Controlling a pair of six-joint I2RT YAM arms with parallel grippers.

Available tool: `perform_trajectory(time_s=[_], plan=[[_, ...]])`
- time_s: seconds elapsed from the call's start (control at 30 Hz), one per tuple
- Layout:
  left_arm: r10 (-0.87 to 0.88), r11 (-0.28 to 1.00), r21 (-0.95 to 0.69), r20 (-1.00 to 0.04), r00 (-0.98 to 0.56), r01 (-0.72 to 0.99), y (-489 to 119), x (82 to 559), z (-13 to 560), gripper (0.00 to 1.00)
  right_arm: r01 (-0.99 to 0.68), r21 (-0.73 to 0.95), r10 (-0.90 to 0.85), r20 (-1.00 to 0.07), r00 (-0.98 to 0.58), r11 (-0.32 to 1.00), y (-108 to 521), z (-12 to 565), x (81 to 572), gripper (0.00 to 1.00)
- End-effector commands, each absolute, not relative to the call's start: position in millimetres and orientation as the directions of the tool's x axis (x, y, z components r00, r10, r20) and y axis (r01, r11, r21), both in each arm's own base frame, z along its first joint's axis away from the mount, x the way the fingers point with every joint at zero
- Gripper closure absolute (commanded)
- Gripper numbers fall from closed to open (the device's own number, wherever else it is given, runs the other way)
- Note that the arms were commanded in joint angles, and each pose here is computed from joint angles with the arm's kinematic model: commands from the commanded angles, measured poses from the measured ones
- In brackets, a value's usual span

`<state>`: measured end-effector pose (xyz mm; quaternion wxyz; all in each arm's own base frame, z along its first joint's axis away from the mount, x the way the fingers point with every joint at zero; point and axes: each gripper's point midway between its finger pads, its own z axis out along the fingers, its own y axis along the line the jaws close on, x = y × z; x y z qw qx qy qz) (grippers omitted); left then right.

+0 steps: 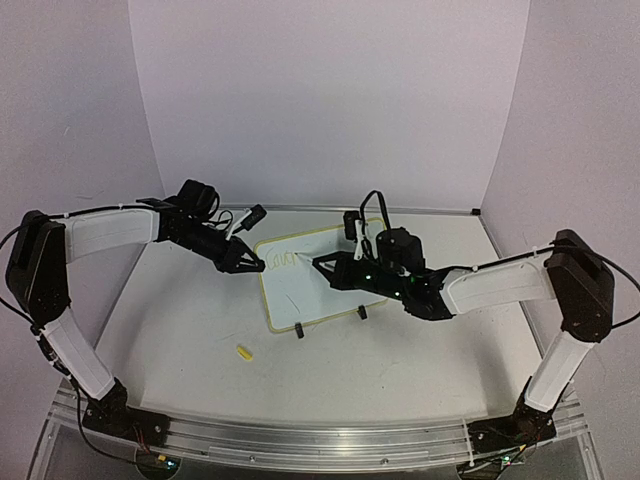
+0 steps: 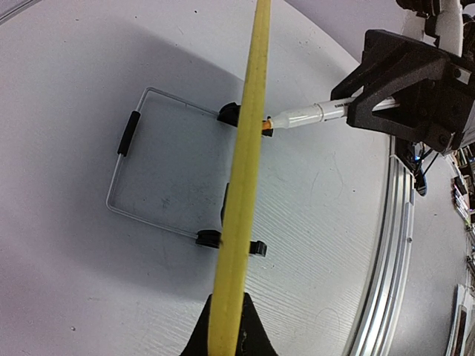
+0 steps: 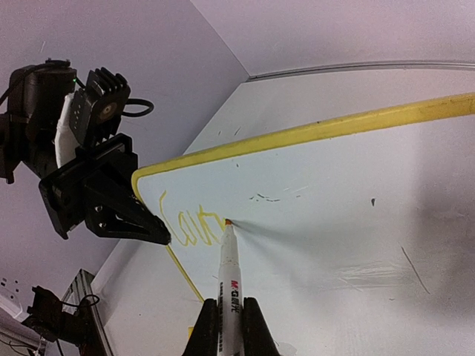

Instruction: Write a sentence on the whiteboard

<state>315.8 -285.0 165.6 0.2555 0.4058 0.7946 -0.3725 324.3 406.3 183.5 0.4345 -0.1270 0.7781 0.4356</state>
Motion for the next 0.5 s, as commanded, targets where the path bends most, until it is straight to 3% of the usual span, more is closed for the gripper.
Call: perform_trajectory(time_s=[0.0,0.47], plan=[[0.498,0.459,-0.307,-0.688,-0.528,0.834,-275,326,157,1.00,-0.509,0.558,0.235,-0.792,-0.564,0.656,389,182,338,1.00],[0.498,0.459,-0.303,-0.691,-0.524,0.835,-275,326,159,1.00,-0.541,0.546,0.219,-0.804,-0.553,0.639,393,191,335,1.00]])
